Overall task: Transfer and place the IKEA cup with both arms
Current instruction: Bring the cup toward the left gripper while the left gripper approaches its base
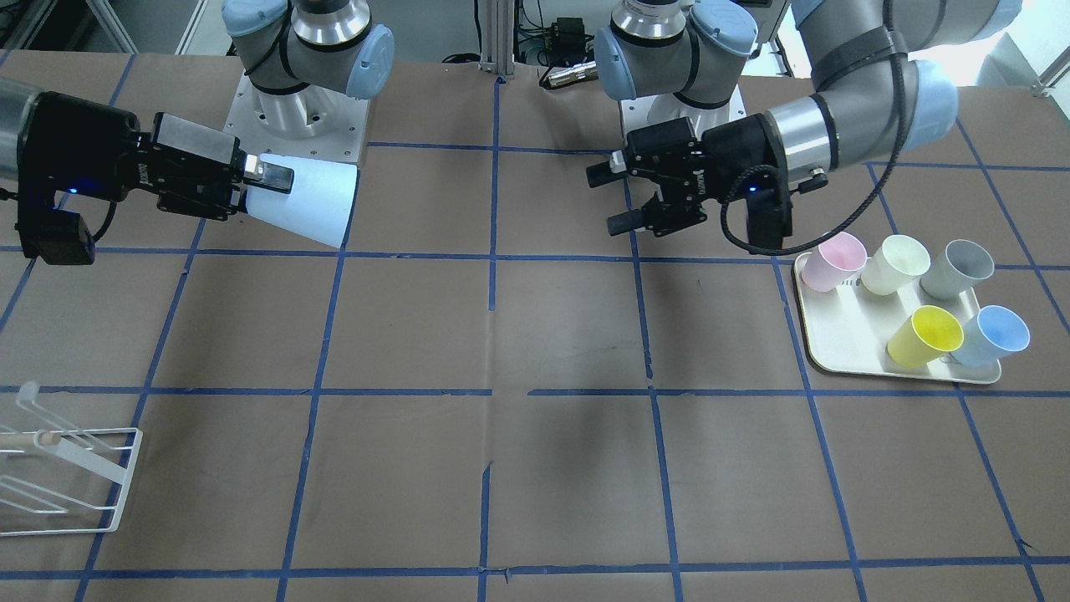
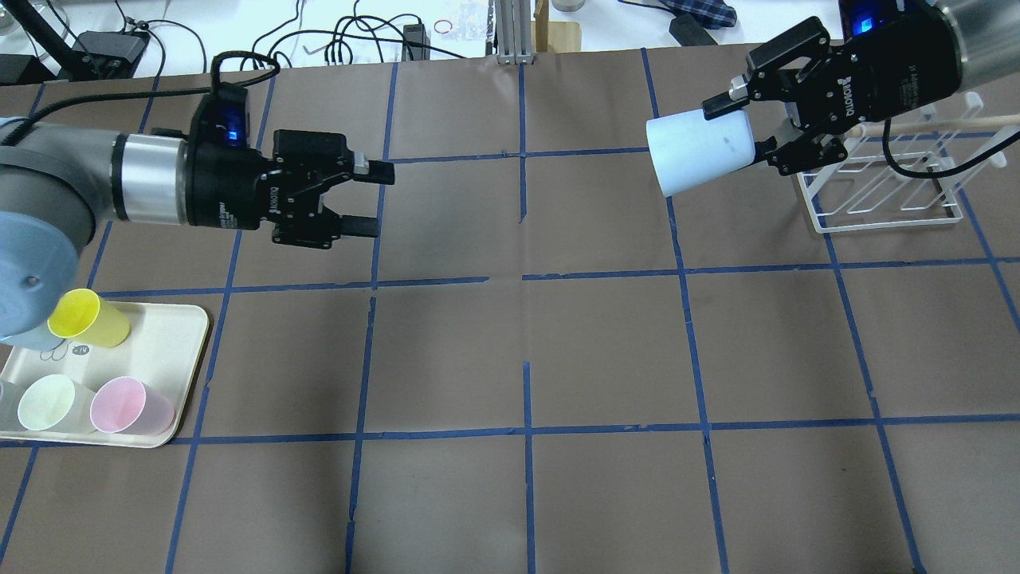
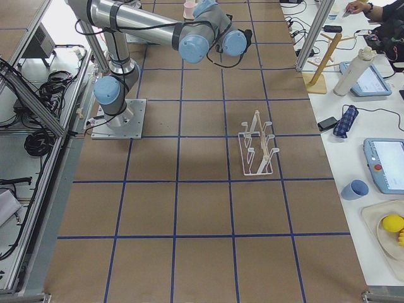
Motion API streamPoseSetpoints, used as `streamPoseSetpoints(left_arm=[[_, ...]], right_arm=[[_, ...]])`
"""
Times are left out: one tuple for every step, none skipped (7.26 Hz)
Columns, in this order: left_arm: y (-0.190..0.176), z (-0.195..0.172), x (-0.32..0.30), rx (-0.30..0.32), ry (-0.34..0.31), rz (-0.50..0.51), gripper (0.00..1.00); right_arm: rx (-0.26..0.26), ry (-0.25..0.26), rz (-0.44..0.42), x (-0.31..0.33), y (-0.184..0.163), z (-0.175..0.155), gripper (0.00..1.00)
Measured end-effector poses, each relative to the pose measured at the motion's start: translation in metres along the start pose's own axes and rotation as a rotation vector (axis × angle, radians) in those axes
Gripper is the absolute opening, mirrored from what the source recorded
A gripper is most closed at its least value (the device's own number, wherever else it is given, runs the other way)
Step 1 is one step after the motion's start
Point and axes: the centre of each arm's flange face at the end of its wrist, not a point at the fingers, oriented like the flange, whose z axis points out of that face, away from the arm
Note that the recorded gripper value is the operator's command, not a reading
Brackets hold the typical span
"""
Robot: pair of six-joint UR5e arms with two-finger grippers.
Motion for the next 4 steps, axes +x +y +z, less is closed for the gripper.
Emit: streamPoseSetpoints(left_arm=[[0.007,0.027,0.009,-0.021,0.103,-0.001,1.0],[0.014,0.046,0.006,-0.025,0.196,-0.018,1.0],[0.022,0.06,-0.007,-0.019,0.262,-0.021,1.0],[0.026,0.069,-0.017,-0.005,0.321,-0.014,1.0]], right_arm=[[0.006,-0.032,-0.057,-0.01,0.003,0.009,0.41],[0.01,-0.053,-0.102,-0.02,0.011,0.016,0.41],[0.01,-0.075,-0.134,-0.029,0.022,0.021,0.41],[0.008,-0.098,-0.167,-0.033,0.033,0.025,0.41]])
